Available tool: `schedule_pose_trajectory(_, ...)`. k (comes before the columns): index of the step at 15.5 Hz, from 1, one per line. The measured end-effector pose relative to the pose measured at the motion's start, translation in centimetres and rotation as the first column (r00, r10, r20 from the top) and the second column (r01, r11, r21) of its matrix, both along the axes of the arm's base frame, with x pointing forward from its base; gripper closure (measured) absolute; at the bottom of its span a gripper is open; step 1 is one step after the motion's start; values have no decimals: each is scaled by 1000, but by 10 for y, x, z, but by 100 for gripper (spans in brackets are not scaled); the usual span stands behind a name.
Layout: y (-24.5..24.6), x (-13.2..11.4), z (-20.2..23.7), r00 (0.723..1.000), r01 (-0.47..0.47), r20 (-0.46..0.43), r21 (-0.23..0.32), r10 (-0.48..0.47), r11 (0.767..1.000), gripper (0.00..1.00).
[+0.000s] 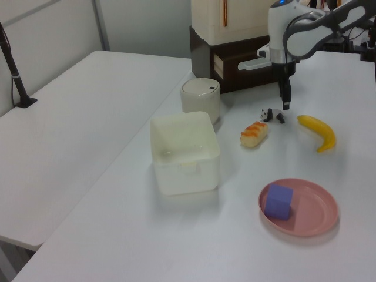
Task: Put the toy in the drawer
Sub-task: 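Close the gripper on the panda figurine and lift it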
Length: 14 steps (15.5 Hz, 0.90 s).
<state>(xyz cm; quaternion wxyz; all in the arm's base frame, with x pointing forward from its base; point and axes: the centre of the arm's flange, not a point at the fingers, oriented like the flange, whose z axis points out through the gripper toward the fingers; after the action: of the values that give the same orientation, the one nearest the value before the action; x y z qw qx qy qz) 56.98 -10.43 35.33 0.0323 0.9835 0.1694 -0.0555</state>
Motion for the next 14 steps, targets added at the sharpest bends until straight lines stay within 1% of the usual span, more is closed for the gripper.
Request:
schedule_pose_trajectory(1,1,2,-7,1000,-4,2,-1,4,1000,5)
schedule_pose_trajectory(2,3,5,-13,1000,-8,5,-1,8,1000,10)
schedule_pose_trajectory(4,4,9,-24,1000,-14,16,-3,14,1000,17)
schedule_pose_trajectory(5,5,11,-28,1000,-17,22,-4,17,1000,18)
schedule_pose_trajectory(6,5,13,-31,999,-18,31,-5,18,1000,26)
schedule_pose_trajectory(8,8,16,-38,999,-15,48,-7,15,1000,31)
schedule_pose_trajectory(10,11,18,-40,999,-14,52,-6,14,1000,48)
schedule_pose_trajectory(11,13,19,-39,998,-14,55,-6,15,1000,60)
schedule_pose_trajectory(12,13,20,-37,998,-15,59,-6,16,1000,62)
schedule_pose_trajectory(14,15,22,-35,998,-18,64,-7,18,1000,62)
